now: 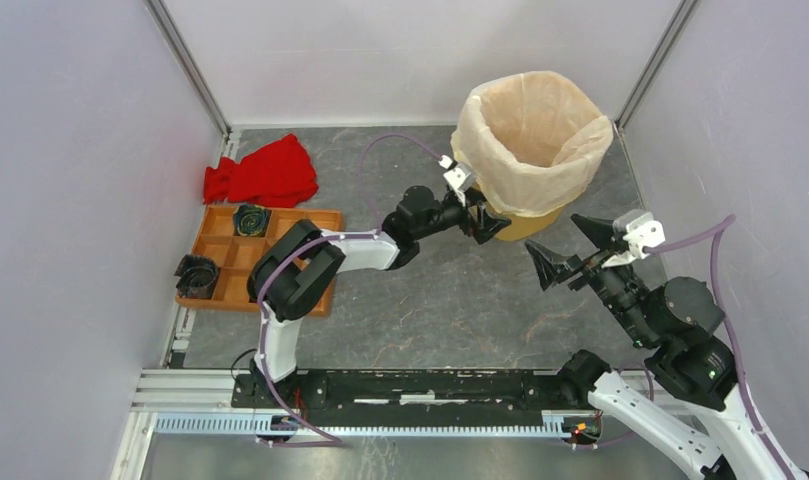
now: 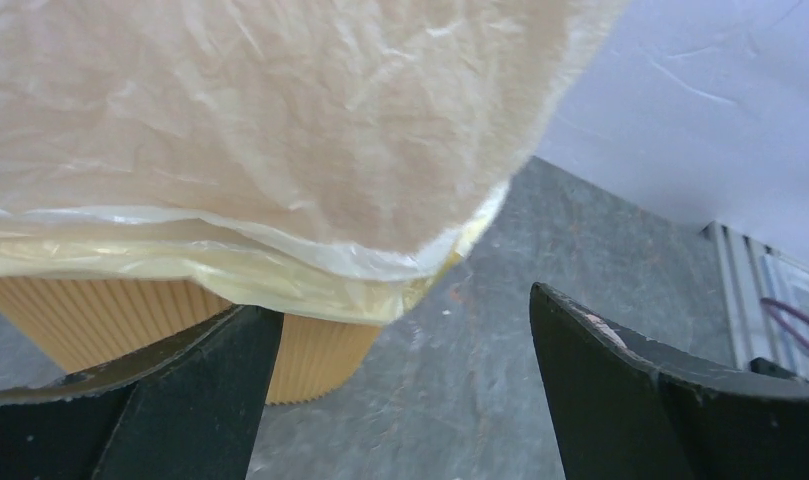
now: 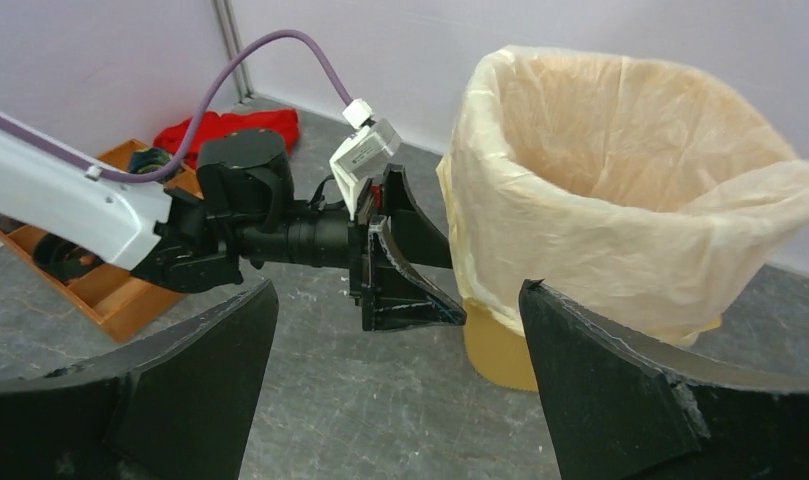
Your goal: Put the trash bags into the trash bin
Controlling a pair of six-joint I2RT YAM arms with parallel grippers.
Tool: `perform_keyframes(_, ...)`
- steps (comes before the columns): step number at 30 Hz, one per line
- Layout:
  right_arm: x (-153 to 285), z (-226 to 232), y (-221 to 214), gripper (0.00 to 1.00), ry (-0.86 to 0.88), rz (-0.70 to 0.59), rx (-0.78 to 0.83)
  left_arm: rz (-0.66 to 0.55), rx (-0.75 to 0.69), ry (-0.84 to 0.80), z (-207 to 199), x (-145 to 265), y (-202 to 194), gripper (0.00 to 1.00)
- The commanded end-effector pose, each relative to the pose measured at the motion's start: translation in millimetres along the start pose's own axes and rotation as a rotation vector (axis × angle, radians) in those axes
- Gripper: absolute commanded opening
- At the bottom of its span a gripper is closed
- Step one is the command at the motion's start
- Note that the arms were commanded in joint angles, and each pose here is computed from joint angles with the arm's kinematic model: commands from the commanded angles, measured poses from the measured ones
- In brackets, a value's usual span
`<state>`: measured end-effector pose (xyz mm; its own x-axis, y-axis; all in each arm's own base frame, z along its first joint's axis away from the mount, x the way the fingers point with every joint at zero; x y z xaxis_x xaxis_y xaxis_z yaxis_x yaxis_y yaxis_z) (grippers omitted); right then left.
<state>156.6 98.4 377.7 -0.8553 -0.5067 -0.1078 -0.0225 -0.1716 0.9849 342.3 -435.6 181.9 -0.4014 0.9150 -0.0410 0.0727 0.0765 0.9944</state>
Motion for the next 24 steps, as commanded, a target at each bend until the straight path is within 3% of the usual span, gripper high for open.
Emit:
perform_keyframes(1, -8.5, -9.0, -4.2, 0.98, -0.079, 0.037, -0.015, -0.06, 0.09, 0.023, -15.1, -11.2, 20.3, 0.99)
perform_keyframes(5, -21.8, -17.2, -23.8, 0.98, -0.141, 0.118, 0.022, 0.006, 0.226, 0.145, -18.6, 39.5, 10.3, 0.99)
perform_keyframes(9, -44.0, -17.9, -52.1, 0.98, -0.154, 0.208, 0.074, 0.076, 0.272, 0.194, -38.1, 101.6, 29.8, 0.99)
perform_keyframes(15, -96.3, -1.9, -136.7, 0.98, -0.077, 0.47, 0.125, 0.303, 0.11, 0.441, -26.0, 199.9, 59.3, 1.0)
perform_keyframes(19, -124.8, -4.7, -184.9, 0.98, -0.122, 0.573, 0.127, 0.255, -0.058, 0.553, -19.1, 249.2, 93.4, 1.0)
perform_keyframes(24, -154.0, -25.2, -238.8, 0.98, -0.266, 0.678, 0.198, 0.081, -0.175, 0.738, -6.8, 302.6, 126.9, 1.0)
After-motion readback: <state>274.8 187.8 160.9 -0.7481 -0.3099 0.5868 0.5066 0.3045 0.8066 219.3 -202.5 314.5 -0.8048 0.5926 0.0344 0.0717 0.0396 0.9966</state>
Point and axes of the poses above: each gripper's point midway between its finger pads, its own x axis back along the fingers, its own z axis along the line the jaws close on, y = z × x, the point moved 2 cm from there along x, back along the fingers, and after that the axes turned 8 degrees about -x, right-handed, at the moved point
